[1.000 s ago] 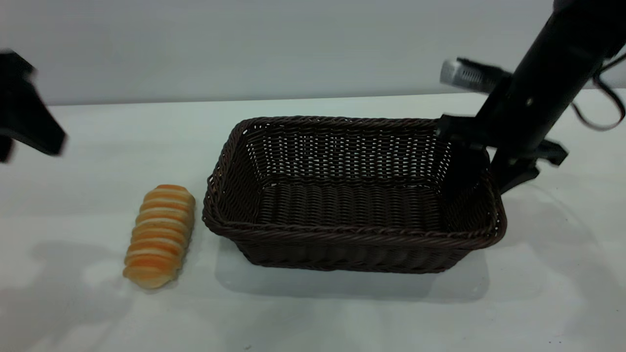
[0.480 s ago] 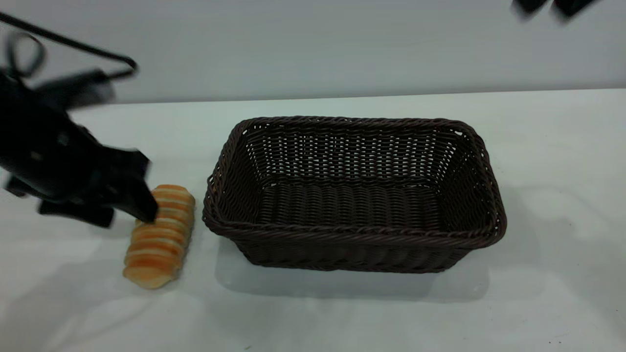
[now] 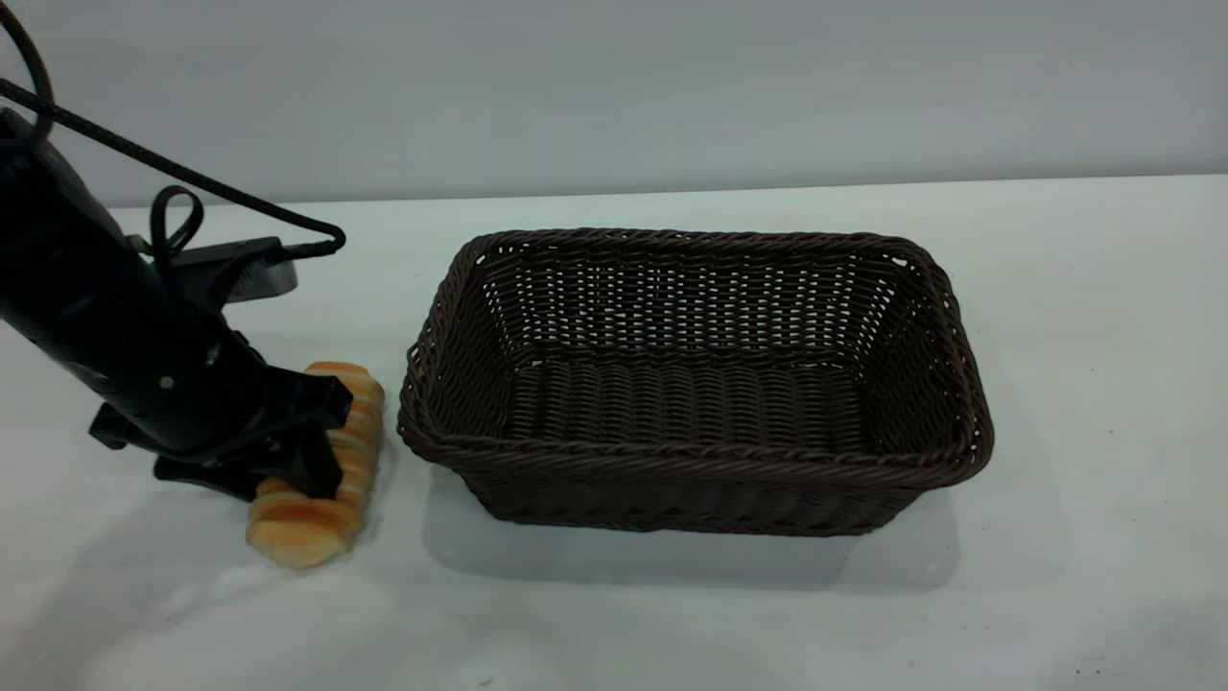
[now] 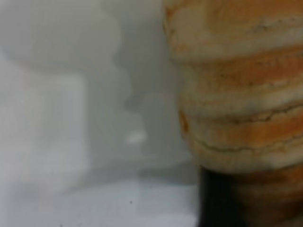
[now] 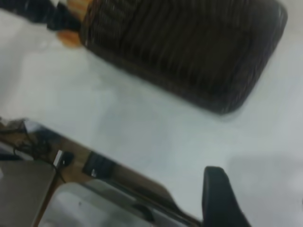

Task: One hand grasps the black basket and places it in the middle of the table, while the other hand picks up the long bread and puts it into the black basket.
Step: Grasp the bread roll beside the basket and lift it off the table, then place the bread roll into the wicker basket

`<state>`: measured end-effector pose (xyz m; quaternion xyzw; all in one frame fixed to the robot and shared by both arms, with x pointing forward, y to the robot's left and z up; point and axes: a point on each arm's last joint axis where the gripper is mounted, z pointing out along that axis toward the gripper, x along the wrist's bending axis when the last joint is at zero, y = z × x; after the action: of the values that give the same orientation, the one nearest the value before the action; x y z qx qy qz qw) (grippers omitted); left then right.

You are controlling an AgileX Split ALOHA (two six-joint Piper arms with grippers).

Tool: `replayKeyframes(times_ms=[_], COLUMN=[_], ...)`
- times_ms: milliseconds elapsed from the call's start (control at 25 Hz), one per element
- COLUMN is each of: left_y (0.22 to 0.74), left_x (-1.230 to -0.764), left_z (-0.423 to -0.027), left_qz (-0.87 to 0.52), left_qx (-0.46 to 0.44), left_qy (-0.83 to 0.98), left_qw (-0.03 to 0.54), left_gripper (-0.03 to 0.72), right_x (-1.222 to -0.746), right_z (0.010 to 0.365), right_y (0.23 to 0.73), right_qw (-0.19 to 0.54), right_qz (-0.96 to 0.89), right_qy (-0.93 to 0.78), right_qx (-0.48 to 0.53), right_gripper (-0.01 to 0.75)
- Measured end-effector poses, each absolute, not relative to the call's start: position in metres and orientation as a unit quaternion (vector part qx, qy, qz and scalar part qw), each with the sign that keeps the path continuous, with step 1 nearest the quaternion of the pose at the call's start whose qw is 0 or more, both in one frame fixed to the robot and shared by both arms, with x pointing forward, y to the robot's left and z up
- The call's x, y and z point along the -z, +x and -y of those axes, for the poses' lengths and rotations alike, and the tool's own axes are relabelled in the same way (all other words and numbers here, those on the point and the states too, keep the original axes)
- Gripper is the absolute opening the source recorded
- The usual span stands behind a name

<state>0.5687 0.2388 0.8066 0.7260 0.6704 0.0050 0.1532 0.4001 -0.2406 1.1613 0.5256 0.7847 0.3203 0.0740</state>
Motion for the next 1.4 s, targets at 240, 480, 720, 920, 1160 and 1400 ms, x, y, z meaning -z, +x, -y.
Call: replayKeyframes(times_ms=[240, 480, 720, 920, 1160, 1400], left_y=[0.569, 0.575, 0.568, 0.554, 0.546, 0.542], left_x=[-0.811, -0.872, -0.948, -0.956, -0.92, -0.872], left_z=[-0.238, -0.236, -0.229, -0.185, -0.124, -0.1], left_qz=[-0.669, -0.622, -0.58, -0.536, -0.497, -0.492], left_qx=[-0.006, -0.051, -0.108, -0.091, -0.115, -0.143], left_qy=[0.727, 0.753, 0.757, 0.783, 0.805, 0.814], left_qw=[0.158, 0.208, 0.281, 0.303, 0.303, 0.275], left_gripper=[0.107, 0.107, 0.107, 0.107, 0.107, 0.152], right_x=[-1.121, -1.071, -1.042, -1.039, -1.038, -1.038], right_z=[0.255, 0.274, 0.289, 0.291, 0.292, 0.292], right_y=[0.339, 0.294, 0.265, 0.254, 0.253, 0.253], right_qw=[0.089, 0.136, 0.197, 0.248, 0.257, 0.257], right_qz=[-0.788, -0.788, -0.756, -0.724, -0.719, -0.719], right_qy=[0.529, 0.543, 0.572, 0.564, 0.562, 0.562], right_qx=[-0.301, -0.256, -0.251, -0.309, -0.319, -0.319], right_gripper=[0.437, 0.437, 0.437, 0.437, 0.437, 0.434])
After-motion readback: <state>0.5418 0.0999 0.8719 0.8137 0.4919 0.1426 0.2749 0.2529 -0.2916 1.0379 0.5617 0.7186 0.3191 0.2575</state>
